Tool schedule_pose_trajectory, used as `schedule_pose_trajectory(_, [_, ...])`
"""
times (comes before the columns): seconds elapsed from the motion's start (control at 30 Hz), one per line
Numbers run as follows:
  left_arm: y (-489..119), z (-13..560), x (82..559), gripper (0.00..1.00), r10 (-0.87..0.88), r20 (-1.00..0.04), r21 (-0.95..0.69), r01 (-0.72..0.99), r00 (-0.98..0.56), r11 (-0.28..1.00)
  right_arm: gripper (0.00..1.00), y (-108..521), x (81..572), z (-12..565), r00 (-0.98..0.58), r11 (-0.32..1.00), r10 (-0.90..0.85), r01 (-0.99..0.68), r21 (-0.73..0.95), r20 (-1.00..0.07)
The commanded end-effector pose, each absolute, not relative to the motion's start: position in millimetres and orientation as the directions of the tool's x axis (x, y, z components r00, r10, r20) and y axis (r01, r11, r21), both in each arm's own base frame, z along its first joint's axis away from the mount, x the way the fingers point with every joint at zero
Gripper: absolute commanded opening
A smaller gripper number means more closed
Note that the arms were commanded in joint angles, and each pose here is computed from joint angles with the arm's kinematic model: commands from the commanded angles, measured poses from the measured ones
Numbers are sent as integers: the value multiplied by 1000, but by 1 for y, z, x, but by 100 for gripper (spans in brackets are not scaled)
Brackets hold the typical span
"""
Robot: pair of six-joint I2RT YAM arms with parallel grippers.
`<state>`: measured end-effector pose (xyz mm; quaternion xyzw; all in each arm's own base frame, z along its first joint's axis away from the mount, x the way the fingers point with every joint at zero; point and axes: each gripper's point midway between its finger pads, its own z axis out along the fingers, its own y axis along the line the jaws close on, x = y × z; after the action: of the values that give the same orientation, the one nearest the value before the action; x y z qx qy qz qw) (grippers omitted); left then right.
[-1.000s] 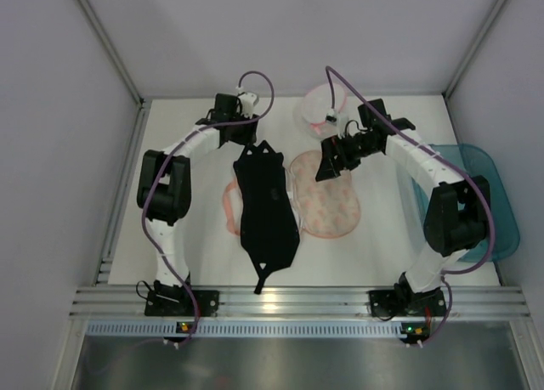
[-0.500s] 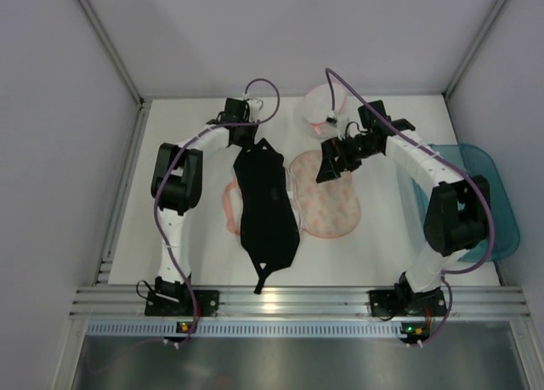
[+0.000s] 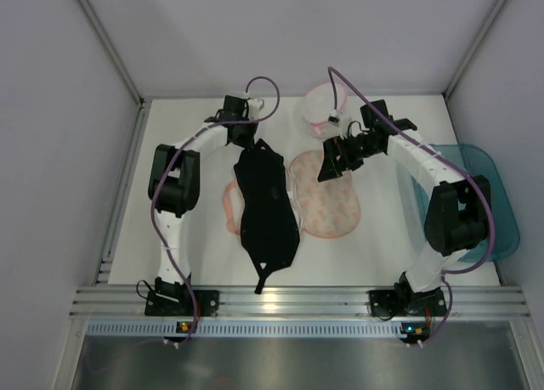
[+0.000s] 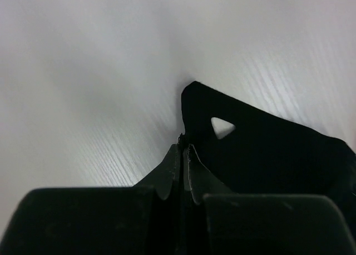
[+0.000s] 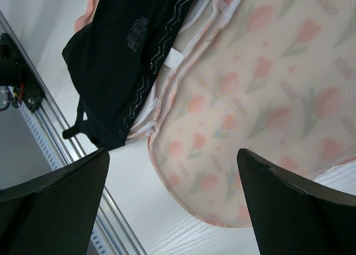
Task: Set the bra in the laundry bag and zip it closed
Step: Adjust the bra in the laundry bag.
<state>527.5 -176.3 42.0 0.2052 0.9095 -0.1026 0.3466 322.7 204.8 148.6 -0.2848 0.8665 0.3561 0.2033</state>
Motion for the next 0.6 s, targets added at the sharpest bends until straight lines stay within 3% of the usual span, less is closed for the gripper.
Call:
schedule_pose_trajectory(0.0, [-193,128,516,0,267,-775,-84,512,-573,855,99,203,322,164,-725,570,-337,-665,482,-600])
schedule_pose_trajectory(0.17, [-199,158,484,0,317,-815,-24,575,-486,818,99,203,319,168,-719,563,-335,-671,482,-610])
schedule_pose_trajectory(0.57, [-203,121,386,0,410,-764,-83,707,-498,703,100,203,314,172,-713,551,-343,-680,484,-612])
